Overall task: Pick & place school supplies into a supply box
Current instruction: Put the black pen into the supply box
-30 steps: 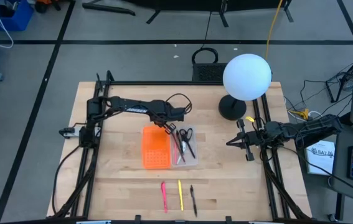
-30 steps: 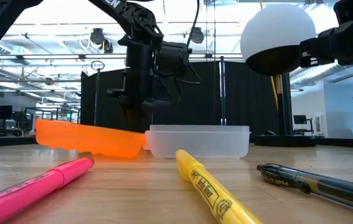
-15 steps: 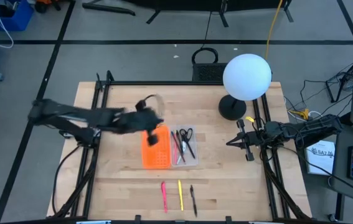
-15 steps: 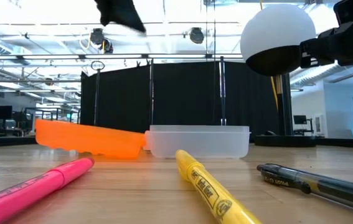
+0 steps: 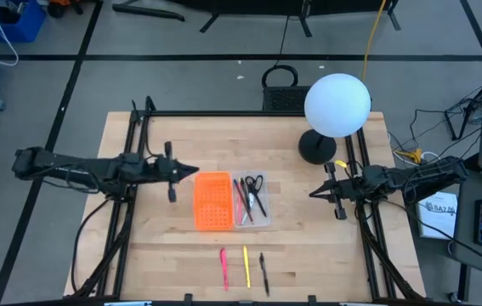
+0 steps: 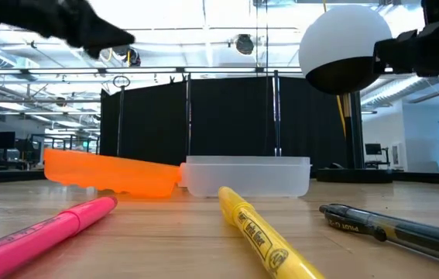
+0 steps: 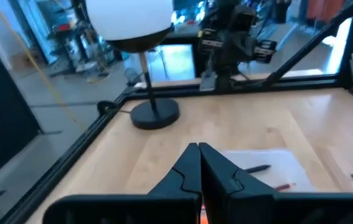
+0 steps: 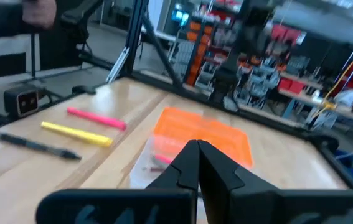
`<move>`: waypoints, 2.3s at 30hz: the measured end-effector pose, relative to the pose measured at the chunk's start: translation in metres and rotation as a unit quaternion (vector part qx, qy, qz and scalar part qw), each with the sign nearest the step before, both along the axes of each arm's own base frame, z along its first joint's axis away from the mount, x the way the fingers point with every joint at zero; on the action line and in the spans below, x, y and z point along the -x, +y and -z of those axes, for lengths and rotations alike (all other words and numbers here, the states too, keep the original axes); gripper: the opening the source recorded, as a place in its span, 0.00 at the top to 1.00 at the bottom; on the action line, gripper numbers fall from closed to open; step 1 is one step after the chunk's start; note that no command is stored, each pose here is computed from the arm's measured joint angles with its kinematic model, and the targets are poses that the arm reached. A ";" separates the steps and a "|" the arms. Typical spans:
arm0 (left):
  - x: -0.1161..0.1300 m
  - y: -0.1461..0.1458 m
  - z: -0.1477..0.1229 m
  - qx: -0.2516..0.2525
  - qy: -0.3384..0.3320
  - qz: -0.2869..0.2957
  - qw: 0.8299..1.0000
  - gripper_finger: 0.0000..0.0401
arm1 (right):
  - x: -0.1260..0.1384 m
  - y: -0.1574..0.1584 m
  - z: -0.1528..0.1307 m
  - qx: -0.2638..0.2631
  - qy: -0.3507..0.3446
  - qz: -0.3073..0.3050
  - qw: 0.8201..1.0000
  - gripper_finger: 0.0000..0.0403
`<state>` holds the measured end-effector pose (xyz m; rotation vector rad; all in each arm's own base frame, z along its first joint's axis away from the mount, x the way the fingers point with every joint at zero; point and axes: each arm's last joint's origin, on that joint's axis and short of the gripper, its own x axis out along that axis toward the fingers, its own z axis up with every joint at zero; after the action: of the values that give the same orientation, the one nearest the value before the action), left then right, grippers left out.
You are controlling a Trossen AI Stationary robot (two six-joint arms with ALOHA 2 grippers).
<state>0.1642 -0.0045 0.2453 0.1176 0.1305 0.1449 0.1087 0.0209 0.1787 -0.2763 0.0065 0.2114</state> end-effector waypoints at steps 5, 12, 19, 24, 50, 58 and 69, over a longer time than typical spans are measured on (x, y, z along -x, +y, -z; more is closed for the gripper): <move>0.020 0.001 0.020 0.000 -0.026 -0.006 1.000 1.00 | 0.000 0.000 -0.007 -0.001 -0.034 -0.001 0.999 1.00; 0.035 0.005 0.045 -0.023 -0.018 -0.017 0.999 1.00 | 0.000 0.000 -0.007 -0.013 -0.033 0.000 0.999 1.00; 0.042 0.016 0.070 0.009 0.011 0.002 1.000 1.00 | -0.002 0.000 -0.008 -0.063 -0.029 0.000 0.998 1.00; 0.044 0.022 0.085 0.036 0.018 0.016 0.999 1.00 | -0.009 0.001 -0.012 -0.069 -0.048 0.001 0.996 1.00; 0.048 0.033 0.094 -0.010 0.035 -0.095 0.995 0.95 | -0.140 0.096 -0.118 0.013 0.251 0.175 0.952 1.00; 0.047 0.034 0.091 -0.009 0.020 -0.107 0.994 0.89 | -0.190 0.181 -0.156 -0.032 0.333 0.165 0.928 1.00; 0.047 0.034 0.092 0.006 0.018 -0.109 0.994 0.89 | -0.220 0.230 -0.123 -0.313 0.494 0.245 0.773 0.99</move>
<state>0.1168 0.0296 0.1536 0.0932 0.1793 0.3591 0.3282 0.2506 0.3018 0.5403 1.0387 -0.1943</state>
